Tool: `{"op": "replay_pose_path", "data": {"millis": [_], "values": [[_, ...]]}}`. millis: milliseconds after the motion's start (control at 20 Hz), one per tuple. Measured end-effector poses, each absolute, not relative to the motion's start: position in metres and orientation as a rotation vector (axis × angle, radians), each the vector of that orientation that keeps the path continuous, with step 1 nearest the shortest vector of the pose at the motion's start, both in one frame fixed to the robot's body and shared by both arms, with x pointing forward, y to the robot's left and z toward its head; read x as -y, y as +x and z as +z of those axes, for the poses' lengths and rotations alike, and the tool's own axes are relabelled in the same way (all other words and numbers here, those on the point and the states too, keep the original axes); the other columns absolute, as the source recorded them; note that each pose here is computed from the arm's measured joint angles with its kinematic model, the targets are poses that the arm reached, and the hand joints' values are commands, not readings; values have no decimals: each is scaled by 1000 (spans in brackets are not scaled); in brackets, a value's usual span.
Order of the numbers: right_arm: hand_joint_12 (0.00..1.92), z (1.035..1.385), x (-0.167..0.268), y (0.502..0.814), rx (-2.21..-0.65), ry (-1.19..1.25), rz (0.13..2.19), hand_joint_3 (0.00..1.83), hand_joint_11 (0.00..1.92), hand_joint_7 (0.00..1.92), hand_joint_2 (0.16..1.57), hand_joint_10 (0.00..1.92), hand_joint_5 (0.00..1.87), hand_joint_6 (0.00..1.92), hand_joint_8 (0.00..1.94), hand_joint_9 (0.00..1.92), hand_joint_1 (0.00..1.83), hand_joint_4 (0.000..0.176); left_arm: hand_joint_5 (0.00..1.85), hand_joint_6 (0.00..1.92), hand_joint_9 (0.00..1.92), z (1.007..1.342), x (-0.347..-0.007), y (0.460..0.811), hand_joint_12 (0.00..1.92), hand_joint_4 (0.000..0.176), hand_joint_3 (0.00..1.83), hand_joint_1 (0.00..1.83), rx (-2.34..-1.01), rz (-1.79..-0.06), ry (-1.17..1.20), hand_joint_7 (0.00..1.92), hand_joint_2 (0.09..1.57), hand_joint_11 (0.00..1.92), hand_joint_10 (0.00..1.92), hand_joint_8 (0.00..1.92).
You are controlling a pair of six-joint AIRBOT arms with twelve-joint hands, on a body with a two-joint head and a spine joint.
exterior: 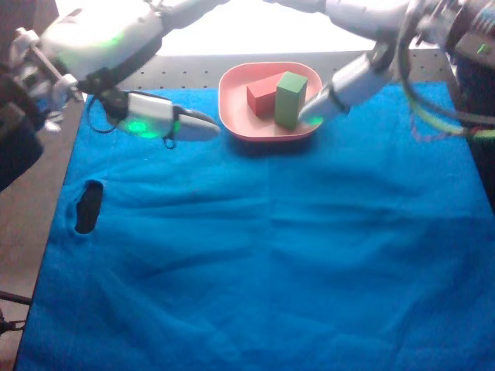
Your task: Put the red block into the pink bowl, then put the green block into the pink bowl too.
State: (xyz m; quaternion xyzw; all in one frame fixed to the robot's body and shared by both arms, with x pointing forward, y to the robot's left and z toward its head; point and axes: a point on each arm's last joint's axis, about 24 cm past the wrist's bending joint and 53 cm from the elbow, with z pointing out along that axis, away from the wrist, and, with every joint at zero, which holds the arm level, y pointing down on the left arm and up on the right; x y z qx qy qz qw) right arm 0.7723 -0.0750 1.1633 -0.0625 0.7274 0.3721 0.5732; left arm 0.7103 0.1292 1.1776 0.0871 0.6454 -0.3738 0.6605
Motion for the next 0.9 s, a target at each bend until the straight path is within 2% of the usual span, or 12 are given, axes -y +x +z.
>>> {"op": "replay_pose_path", "data": {"millis": [50, 100, 150, 200, 250, 300, 400, 500, 550, 650, 800, 900], "values": [[461, 1183, 74, 770, -1663, -161, 888, 0, 0, 9, 655, 2, 0, 0, 1, 86, 861, 176, 104, 13, 341, 1175, -140, 711, 372, 126, 1, 727, -1463, -823, 181, 276, 798, 133, 14, 10], [304, 1195, 75, 768, -1636, -162, 903, 0, 0, 1, 661, 15, 0, 0, 0, 52, 872, 176, 120, 2, 367, 1176, -148, 712, 344, 124, 0, 681, -1467, -818, 154, 286, 788, 155, 5, 1], [93, 1202, 79, 764, -1625, -162, 909, 0, 0, 0, 658, 7, 0, 0, 0, 34, 839, 176, 76, 0, 325, 1179, -155, 713, 320, 100, 3, 679, -1461, -809, 143, 249, 793, 116, 0, 0], [49, 1210, 84, 758, -1609, -167, 918, 0, 0, 0, 643, 5, 0, 0, 0, 29, 832, 176, 48, 0, 306, 1187, -169, 713, 313, 82, 2, 689, -1435, -801, 106, 232, 792, 99, 0, 0], [70, 1214, 87, 754, -1601, -173, 921, 0, 58, 26, 636, 17, 0, 0, 8, 67, 859, 176, 28, 0, 271, 1192, -178, 713, 315, 98, 0, 696, -1420, -794, 88, 202, 779, 96, 0, 0], [65, 1221, 93, 748, -1581, -177, 928, 0, 35, 26, 635, 10, 0, 0, 6, 57, 893, 176, 16, 0, 251, 1195, -192, 710, 314, 95, 0, 688, -1408, -767, 63, 189, 774, 87, 0, 0], [293, 1243, 112, 739, -1522, -150, 955, 2, 0, 62, 618, 5, 0, 0, 2, 92, 899, 176, 21, 2, 260, 1187, -215, 700, 325, 134, 0, 693, -1403, -742, 5, 206, 757, 106, 5, 6], [271, 1262, 133, 731, -1473, -115, 973, 1, 0, 63, 626, 8, 0, 0, 7, 107, 877, 176, 16, 0, 245, 1173, -224, 694, 311, 120, 0, 705, -1426, -732, -34, 197, 762, 66, 0, 1], [121, 1267, 140, 728, -1458, -115, 972, 1, 0, 61, 628, 18, 0, 0, 3, 63, 881, 176, 18, 1, 250, 1173, -226, 692, 321, 106, 0, 702, -1419, -733, -42, 204, 769, 84, 2, 3], [87, 1271, 152, 723, -1449, -85, 977, 0, 0, 79, 620, 18, 0, 0, 8, 56, 876, 176, 36, 7, 267, 1175, -236, 681, 329, 123, 1, 701, -1407, -725, -53, 227, 773, 103, 8, 10], [168, 1272, 169, 714, -1459, -91, 914, 1, 0, 109, 640, 3, 5, 0, 4, 126, 880, 176, 56, 9, 281, 1173, -274, 660, 333, 98, 0, 714, -1352, -690, -171, 263, 767, 113, 10, 17], [179, 1275, 178, 700, -1425, -88, 900, 0, 0, 126, 609, 1, 21, 0, 0, 147, 871, 176, 34, 1, 187, 1173, -295, 649, 387, 144, 0, 700, -1308, -681, -249, 209, 798, 4, 3, 2]]}}
